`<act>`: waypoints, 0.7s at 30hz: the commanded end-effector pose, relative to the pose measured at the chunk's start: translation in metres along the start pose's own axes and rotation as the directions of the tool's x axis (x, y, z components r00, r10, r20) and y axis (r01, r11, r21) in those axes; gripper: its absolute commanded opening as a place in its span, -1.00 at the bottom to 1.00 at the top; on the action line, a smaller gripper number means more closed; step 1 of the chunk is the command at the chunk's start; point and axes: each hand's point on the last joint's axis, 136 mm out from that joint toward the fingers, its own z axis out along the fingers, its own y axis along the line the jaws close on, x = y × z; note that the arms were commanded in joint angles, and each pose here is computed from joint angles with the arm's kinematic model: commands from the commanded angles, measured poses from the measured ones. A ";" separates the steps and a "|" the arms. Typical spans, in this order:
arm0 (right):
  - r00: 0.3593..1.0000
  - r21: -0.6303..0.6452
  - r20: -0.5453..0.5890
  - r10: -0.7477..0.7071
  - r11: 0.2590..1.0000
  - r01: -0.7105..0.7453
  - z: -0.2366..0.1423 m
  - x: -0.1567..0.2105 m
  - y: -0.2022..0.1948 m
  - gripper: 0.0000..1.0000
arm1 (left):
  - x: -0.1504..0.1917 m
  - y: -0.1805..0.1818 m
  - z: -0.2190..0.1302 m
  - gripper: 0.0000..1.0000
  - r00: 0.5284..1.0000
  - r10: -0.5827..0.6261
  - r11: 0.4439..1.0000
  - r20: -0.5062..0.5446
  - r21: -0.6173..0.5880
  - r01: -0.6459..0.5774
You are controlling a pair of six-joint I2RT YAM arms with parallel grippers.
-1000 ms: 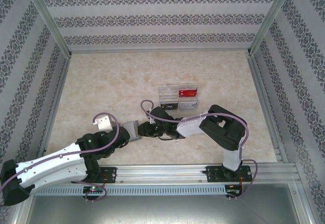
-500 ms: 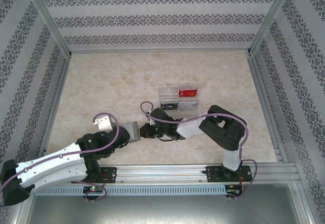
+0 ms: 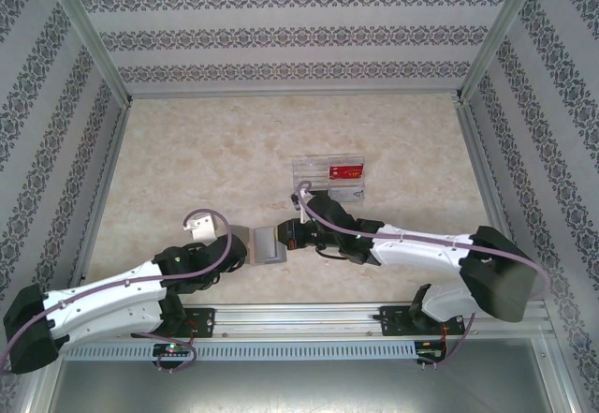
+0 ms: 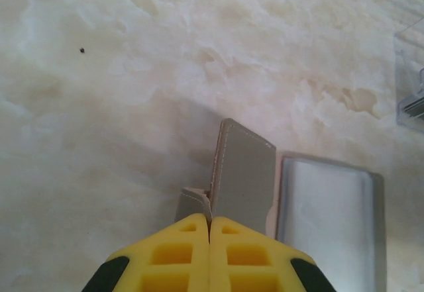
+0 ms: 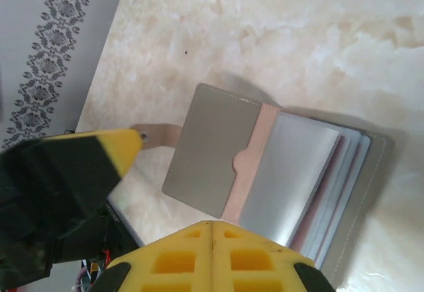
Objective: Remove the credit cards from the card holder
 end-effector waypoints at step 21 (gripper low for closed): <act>0.984 0.233 -0.156 0.083 0.972 -0.045 0.052 0.052 -0.097 -0.38 | 0.009 0.009 0.012 -1.00 0.998 0.050 0.996 -0.024 -0.067 -0.051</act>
